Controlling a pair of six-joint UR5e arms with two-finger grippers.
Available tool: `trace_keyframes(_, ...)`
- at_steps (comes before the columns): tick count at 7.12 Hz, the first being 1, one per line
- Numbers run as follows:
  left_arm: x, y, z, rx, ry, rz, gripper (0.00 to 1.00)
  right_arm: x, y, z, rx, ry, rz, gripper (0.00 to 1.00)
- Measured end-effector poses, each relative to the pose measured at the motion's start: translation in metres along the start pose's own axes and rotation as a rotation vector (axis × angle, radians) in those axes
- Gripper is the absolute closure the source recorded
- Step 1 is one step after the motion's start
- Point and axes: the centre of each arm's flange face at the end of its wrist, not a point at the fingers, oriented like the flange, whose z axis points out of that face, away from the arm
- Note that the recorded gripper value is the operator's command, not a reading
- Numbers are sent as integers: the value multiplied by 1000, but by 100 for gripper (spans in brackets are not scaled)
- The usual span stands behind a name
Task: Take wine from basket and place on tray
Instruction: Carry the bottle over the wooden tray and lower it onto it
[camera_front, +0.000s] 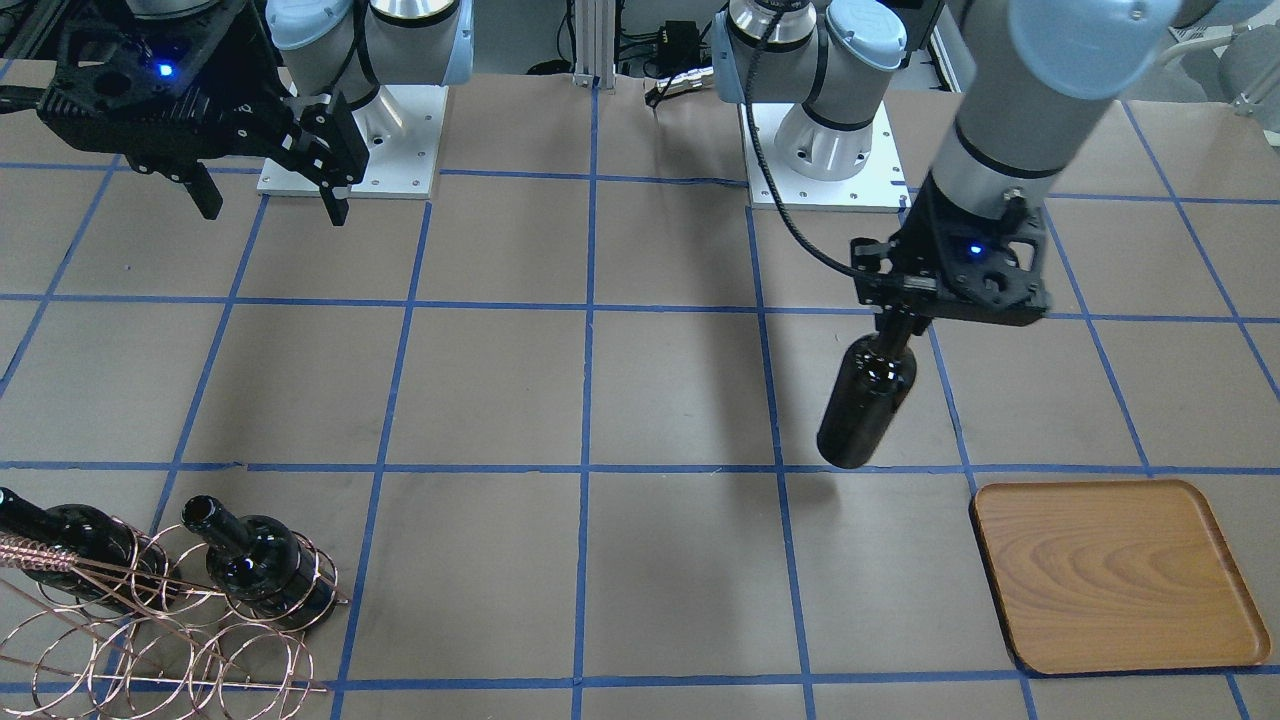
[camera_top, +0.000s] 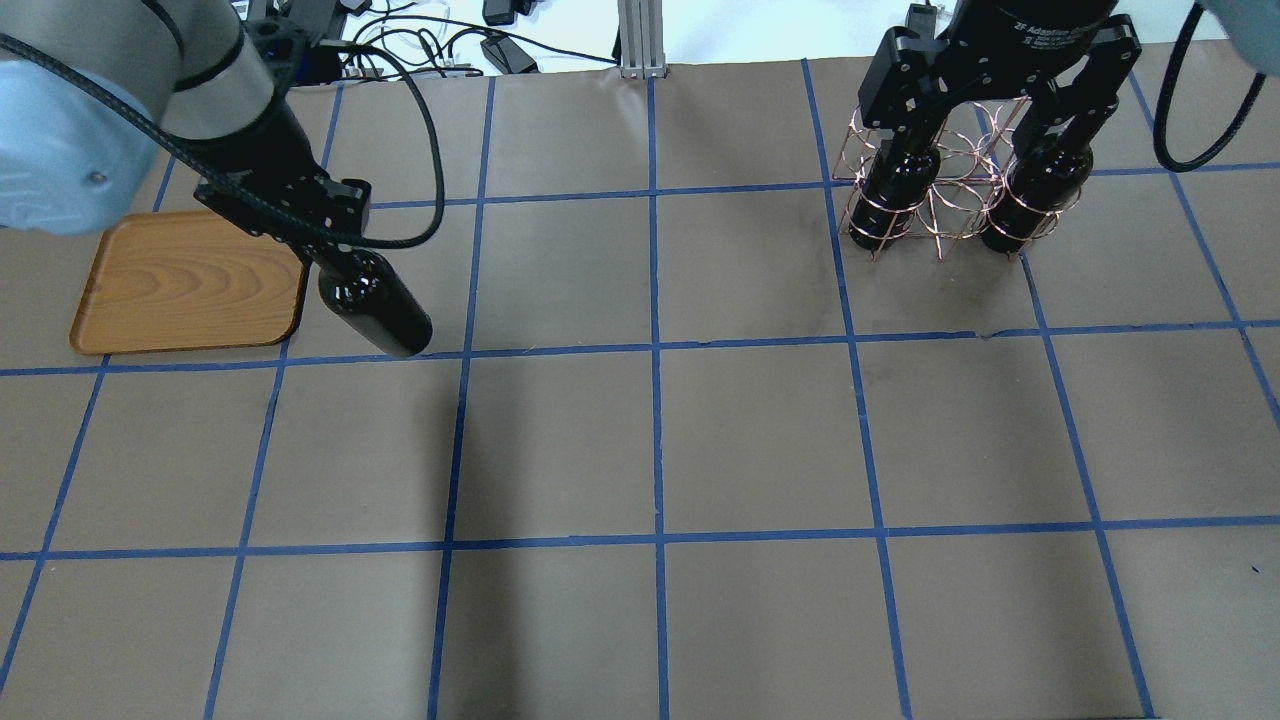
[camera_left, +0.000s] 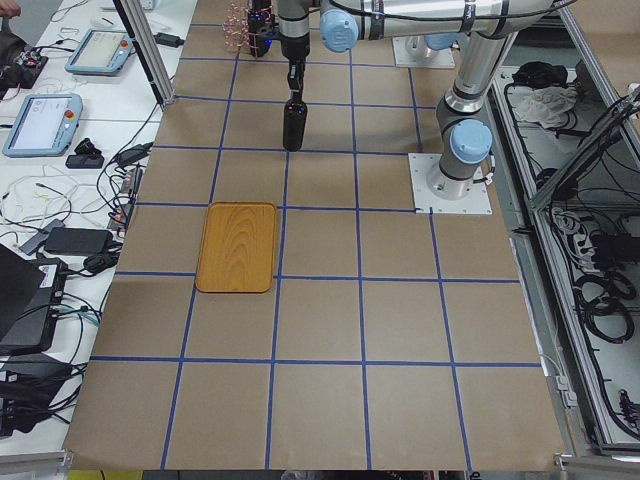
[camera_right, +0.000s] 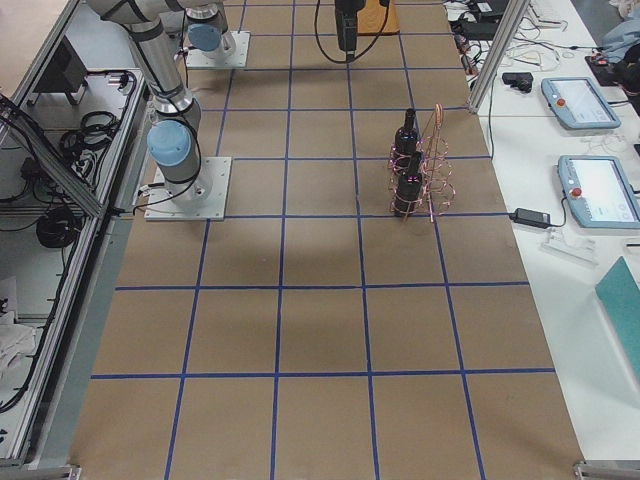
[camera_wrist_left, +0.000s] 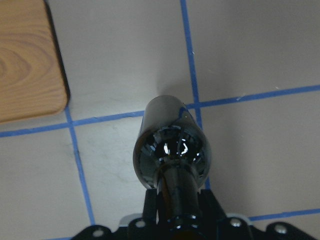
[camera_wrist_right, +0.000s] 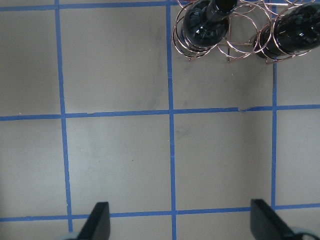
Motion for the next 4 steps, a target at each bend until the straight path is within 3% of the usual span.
trace_keyframes(2,-92,-35,-13,35,-14,32,100,-1,1,-1,1,-1,-1,0)
trace_keyframes(4,-182,-58,-2,42,-21,47,100,-1,1,-1,1,-2,-1,0)
